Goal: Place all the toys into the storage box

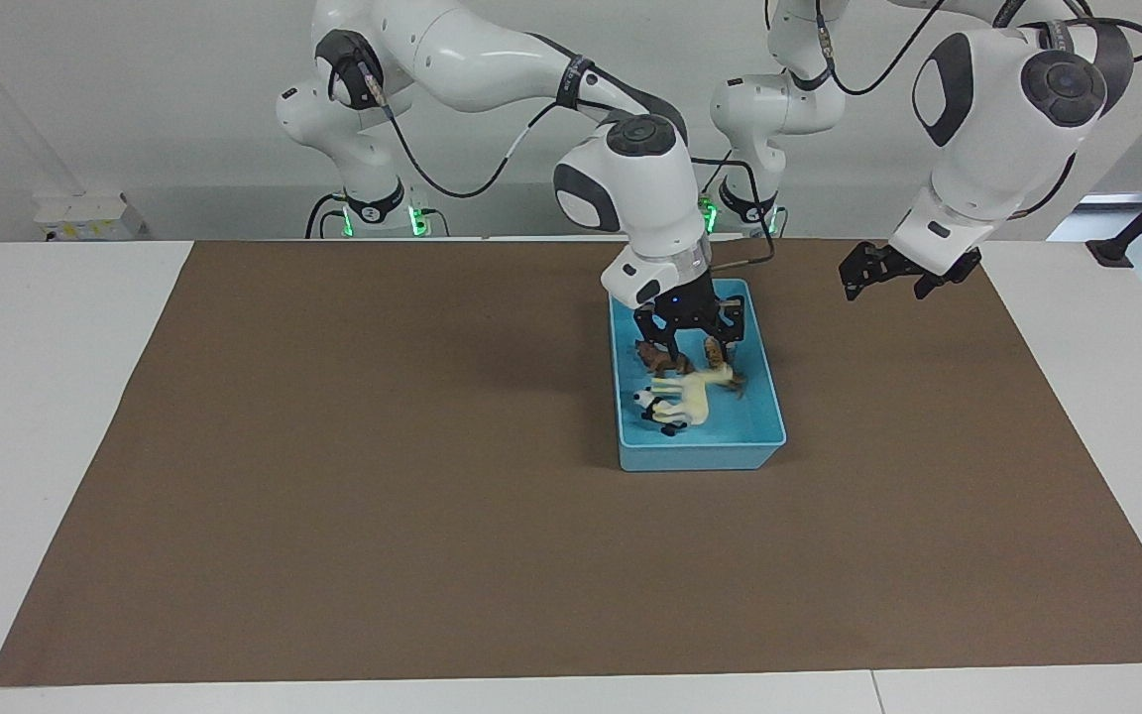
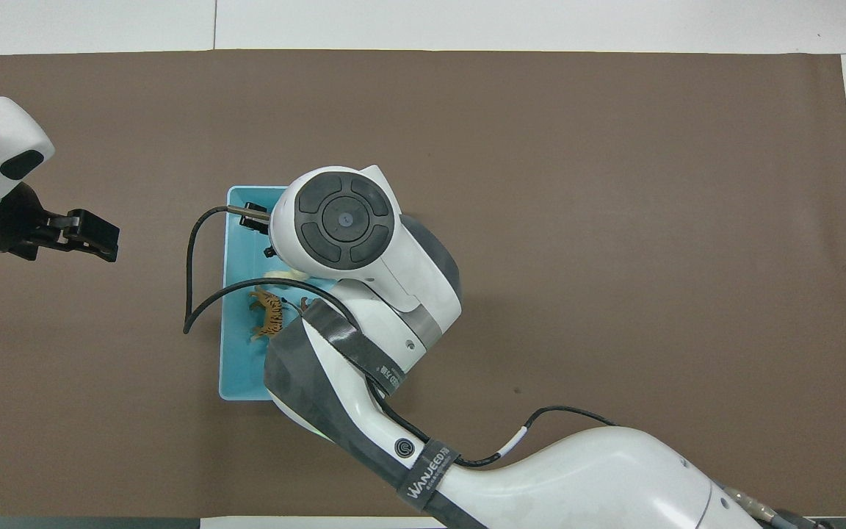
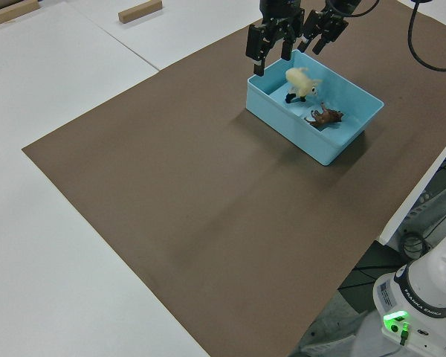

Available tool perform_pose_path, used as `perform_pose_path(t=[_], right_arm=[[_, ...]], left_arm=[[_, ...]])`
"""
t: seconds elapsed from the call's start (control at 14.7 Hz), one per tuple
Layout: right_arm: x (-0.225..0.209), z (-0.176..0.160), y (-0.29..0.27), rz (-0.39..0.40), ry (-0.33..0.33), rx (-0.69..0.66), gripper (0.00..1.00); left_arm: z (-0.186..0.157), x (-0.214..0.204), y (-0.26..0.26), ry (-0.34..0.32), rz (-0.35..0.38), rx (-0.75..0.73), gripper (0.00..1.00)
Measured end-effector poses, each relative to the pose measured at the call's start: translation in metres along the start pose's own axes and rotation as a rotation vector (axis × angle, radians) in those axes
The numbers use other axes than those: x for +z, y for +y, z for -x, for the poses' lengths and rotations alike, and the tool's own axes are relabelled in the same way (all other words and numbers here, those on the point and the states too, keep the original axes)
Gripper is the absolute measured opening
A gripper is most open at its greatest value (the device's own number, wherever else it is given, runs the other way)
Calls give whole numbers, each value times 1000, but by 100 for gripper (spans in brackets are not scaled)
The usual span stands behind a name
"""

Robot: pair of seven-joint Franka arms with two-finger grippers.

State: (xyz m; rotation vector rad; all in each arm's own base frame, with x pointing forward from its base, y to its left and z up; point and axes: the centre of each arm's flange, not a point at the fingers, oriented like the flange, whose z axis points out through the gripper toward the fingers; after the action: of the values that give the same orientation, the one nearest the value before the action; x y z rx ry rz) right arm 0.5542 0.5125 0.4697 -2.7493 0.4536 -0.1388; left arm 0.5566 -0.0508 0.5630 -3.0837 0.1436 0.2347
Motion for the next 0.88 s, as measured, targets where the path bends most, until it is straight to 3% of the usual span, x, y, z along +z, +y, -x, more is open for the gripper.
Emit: perform_pose_path(t=[0.07,0.14,0.27,0.41,0.54,0.88], right_arm=[[-5,0,-1,5,-3,27,96],[-9,0,-1,10,-4,47,100],[-26,-7,0,11,12,61,100],[-58,-26,11,31,74,62,100],[-99,-61,40,84,114,19,100],[-210,-177,185,233,120,-283,100]], left_arm=[[-1,-2,0,4,1,2,100],[-2,-3,1,6,0,5,100],[-3,-2,1,6,0,6,100],[-4,-2,0,4,0,4,100],[-4,-2,-3,6,1,-1,100],[-1,-22,-6,47,1,-2,100]])
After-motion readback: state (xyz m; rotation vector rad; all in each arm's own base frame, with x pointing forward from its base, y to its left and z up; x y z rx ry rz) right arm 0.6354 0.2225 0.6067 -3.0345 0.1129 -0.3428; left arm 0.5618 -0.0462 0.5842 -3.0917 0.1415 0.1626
